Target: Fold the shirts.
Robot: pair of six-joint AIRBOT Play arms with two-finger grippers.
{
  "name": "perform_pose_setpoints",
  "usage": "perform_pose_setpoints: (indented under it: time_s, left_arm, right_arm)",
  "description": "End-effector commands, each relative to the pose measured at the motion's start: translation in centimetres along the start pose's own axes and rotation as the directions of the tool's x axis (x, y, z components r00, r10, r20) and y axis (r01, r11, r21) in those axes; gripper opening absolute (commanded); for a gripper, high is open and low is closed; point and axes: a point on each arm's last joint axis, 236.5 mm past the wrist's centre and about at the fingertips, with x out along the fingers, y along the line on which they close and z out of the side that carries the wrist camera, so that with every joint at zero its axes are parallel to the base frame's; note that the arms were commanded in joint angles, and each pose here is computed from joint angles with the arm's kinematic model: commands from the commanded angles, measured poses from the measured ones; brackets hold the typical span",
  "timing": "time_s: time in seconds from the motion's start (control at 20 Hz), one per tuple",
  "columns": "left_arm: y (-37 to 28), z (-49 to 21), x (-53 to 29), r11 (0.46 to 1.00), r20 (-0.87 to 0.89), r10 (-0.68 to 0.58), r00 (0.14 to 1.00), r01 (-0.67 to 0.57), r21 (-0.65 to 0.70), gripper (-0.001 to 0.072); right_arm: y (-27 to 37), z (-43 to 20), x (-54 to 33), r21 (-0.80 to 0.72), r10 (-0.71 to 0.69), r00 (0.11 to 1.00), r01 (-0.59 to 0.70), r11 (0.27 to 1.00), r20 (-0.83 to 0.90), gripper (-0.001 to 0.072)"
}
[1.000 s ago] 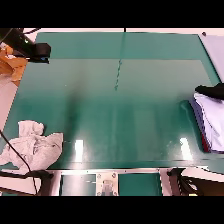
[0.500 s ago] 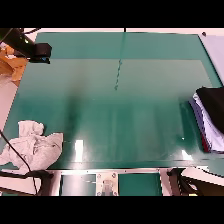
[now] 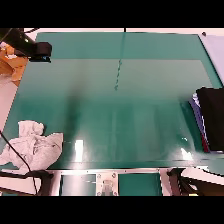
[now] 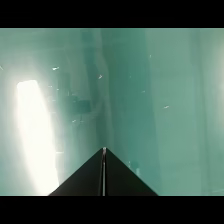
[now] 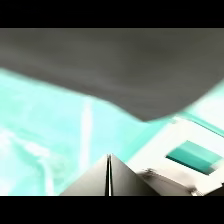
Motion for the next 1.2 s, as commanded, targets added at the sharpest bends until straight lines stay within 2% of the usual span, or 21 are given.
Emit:
perform_pose_setpoints:
  time_s: [0.0, 0.1, 0.25, 0.4, 0.5, 0.75, 1.15]
  left_arm:
    - [-2.1, -0.3, -0.4, 0.997, -0.006, -0.081, 0.997, 0.081, 0.005, 0.0027]
    - [-3.9, -1.3, -0.8, 0.994, -0.008, -0.101, 0.995, 0.101, 0.027, 0.0026]
    - [-5.8, -5.6, -0.6, 0.992, -0.069, -0.118, 0.991, 0.12, 0.037, 0.0027]
    - [-6.3, -12.3, 0.7, 0.991, -0.138, -0.133, 0.982, 0.131, -0.02, 0.0026]
    - [-6.1, -16.2, 1.9, 0.99, -0.16, -0.136, 0.978, 0.13, -0.047, 0.0027]
    - [-5.7, -19.2, 3.1, 0.99, -0.205, -0.135, 0.969, 0.125, -0.059, 0.0027]
    - [-5.8, -18.9, 3.2, 0.99, -0.195, -0.138, 0.971, 0.128, -0.06, 0.0027]
  right_arm:
    - [8.3, 0.0, -3.1, -0.19, 0.171, 0.98, -0.149, 0.97, 0.106, 0.0017]
    - [13.6, -0.9, -3.7, -0.36, 0.228, 0.951, -0.141, 0.922, 0.21, 0.0016]
    - [20.5, -6.4, -2.3, -0.617, 0.332, 0.906, -0.107, 0.78, 0.263, 0.0016]
    - [22.0, -14.8, 3.0, -0.792, 0.345, 0.92, -0.067, 0.607, 0.186, 0.0016]
    - [22.1, -18.1, 5.6, -0.842, 0.36, 0.92, -0.065, 0.535, 0.158, 0.0016]
    - [22.6, -21.1, 6.8, -0.883, 0.357, 0.927, -0.069, 0.465, 0.116, 0.0017]
    - [22.6, -21.2, 6.9, -0.885, 0.356, 0.928, -0.068, 0.461, 0.114, 0.0016]
